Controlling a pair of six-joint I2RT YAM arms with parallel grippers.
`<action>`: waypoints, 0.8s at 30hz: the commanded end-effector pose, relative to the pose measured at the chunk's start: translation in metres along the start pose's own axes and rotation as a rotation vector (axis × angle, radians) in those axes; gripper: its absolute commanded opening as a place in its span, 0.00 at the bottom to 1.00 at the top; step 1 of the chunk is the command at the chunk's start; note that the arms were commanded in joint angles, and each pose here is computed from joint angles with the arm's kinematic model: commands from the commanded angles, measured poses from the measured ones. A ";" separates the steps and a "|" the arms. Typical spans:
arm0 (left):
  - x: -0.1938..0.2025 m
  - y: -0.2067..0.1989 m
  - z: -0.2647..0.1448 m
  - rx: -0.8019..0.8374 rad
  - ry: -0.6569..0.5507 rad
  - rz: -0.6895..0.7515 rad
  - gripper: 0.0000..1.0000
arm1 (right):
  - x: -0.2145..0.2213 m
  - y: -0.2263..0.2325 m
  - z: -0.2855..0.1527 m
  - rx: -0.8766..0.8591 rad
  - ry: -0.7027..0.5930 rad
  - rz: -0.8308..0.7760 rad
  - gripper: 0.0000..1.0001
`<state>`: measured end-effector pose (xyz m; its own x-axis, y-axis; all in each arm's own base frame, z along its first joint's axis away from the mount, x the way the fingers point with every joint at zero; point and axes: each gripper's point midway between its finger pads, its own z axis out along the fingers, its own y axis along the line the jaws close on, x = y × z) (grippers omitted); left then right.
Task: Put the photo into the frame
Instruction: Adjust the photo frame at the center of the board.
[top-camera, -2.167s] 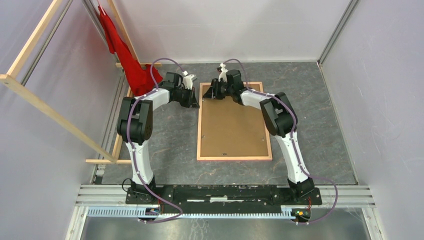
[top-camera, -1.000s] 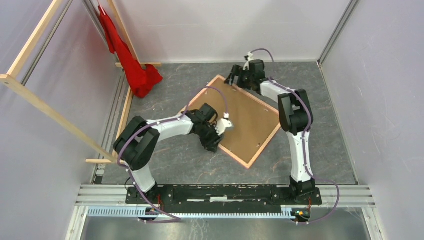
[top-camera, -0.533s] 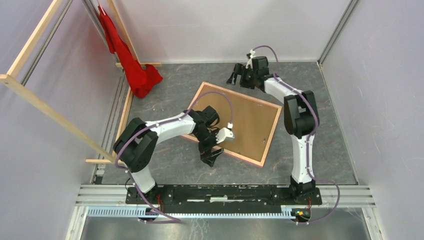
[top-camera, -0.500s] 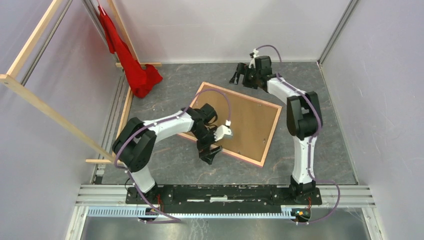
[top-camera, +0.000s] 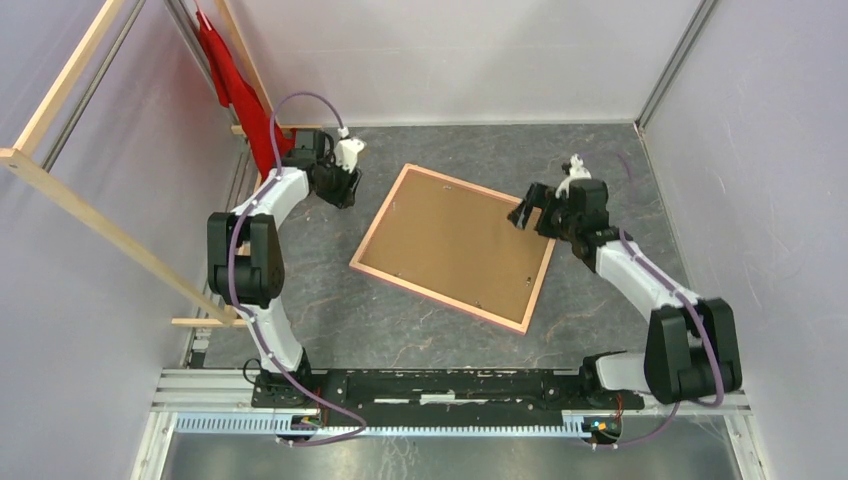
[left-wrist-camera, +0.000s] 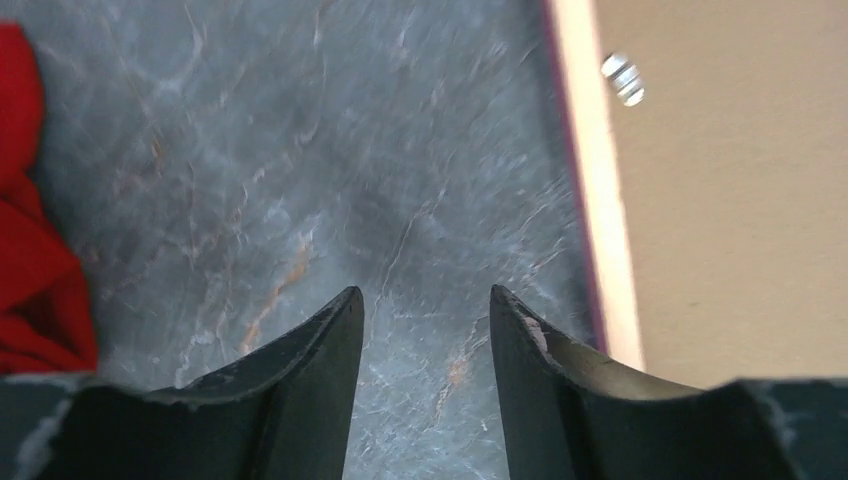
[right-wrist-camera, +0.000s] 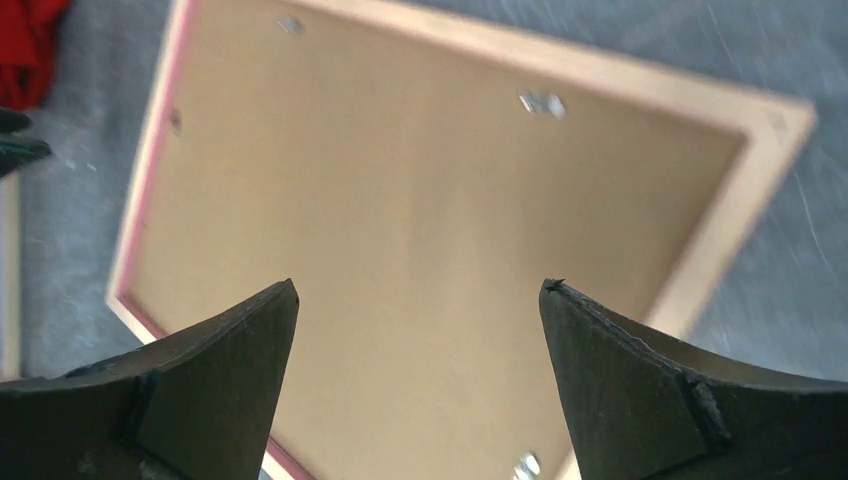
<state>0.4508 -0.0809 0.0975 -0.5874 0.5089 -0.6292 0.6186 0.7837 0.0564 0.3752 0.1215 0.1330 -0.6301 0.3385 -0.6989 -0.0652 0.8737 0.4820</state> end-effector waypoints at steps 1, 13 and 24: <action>0.017 -0.001 0.022 -0.029 0.017 -0.058 0.55 | 0.021 -0.032 -0.030 0.110 -0.018 0.001 0.98; 0.078 -0.066 0.032 0.147 0.115 -0.039 0.40 | 0.056 -0.082 -0.036 0.238 0.001 -0.008 0.98; 0.098 -0.162 -0.003 0.405 0.106 0.281 0.38 | 0.020 -0.063 0.019 0.141 0.009 0.009 0.95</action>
<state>0.3350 -0.1187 0.0182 -0.5496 0.6632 -0.5081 0.7820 0.6224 -0.0334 0.3351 0.0643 0.0427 -0.7094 0.3367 -0.6192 0.1389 0.9281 0.3455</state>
